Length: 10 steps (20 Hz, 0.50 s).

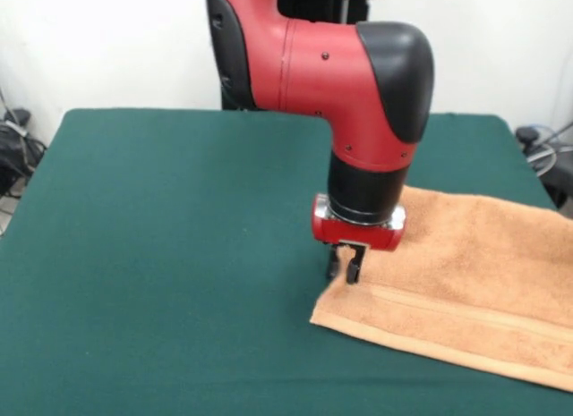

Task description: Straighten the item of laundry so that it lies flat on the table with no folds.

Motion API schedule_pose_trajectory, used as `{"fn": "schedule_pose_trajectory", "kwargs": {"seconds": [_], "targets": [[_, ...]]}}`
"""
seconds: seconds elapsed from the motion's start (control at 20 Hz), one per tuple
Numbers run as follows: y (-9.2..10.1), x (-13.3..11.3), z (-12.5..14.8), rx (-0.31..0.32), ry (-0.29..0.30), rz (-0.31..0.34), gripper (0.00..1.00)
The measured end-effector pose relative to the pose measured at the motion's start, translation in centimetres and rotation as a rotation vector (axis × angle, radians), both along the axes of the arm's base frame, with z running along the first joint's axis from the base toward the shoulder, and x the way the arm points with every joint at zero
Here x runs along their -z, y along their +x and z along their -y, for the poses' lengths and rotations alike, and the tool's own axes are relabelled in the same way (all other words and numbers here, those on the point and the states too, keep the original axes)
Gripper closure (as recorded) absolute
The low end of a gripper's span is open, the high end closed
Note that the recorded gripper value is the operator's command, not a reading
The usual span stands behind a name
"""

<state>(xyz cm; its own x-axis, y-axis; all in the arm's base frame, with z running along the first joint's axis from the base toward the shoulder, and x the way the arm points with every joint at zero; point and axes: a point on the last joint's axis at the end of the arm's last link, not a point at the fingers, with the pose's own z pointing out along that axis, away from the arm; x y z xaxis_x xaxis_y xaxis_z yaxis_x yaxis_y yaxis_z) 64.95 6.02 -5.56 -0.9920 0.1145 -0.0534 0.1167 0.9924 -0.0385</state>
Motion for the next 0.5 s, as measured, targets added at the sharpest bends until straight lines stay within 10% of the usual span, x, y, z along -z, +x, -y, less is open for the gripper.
{"fn": "schedule_pose_trajectory", "kwargs": {"seconds": [0.5], "targets": [[0.02,0.01,0.0,-0.008,-0.002,0.002,1.0]]}}
